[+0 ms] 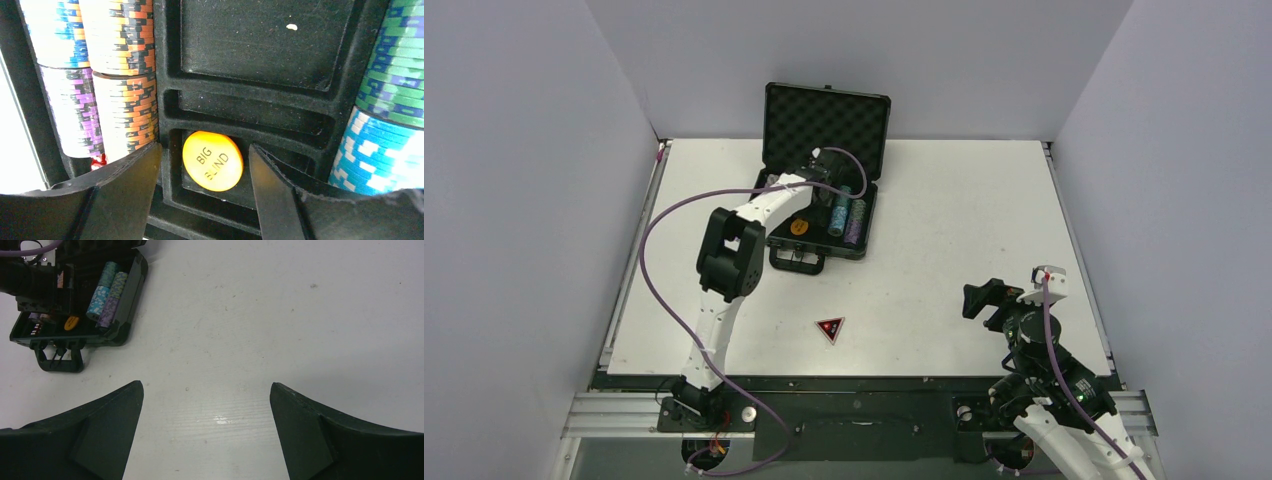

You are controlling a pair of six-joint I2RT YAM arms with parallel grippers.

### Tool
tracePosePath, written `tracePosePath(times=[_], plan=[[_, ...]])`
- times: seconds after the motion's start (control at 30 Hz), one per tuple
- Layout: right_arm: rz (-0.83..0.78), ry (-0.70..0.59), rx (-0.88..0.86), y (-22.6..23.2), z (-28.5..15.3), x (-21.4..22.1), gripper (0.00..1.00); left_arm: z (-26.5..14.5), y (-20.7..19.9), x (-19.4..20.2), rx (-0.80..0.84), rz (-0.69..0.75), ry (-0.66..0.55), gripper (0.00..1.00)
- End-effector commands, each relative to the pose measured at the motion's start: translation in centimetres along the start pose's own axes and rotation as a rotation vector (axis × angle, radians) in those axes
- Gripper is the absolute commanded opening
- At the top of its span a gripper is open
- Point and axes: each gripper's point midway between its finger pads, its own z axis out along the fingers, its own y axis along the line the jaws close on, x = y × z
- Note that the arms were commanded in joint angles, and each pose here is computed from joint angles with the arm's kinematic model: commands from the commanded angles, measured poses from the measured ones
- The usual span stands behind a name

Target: Pack up texas hold em set

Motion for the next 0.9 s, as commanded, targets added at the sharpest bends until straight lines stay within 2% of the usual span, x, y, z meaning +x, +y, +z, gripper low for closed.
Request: tracePosePath(times=[0.0,0.57,0.87], plan=[[0.012,-0.031,-0.006,0.3,0.1,-0.7,0.93,-1.1,3.9,-0.1,-0.138,-0.001,-0.015,0.67],[0.012,-0.032,-0.019,0.4,0.0,-0.7,0.93,-2.0,6.2,0.2,-0.259,0.017,-0.014,0.68],[0.015,-0.044,-0.022,0.4,-0.1,-0.9,0.93,-2.8,5.3,0.3,-0.209,0.002,-0.012,0.69]])
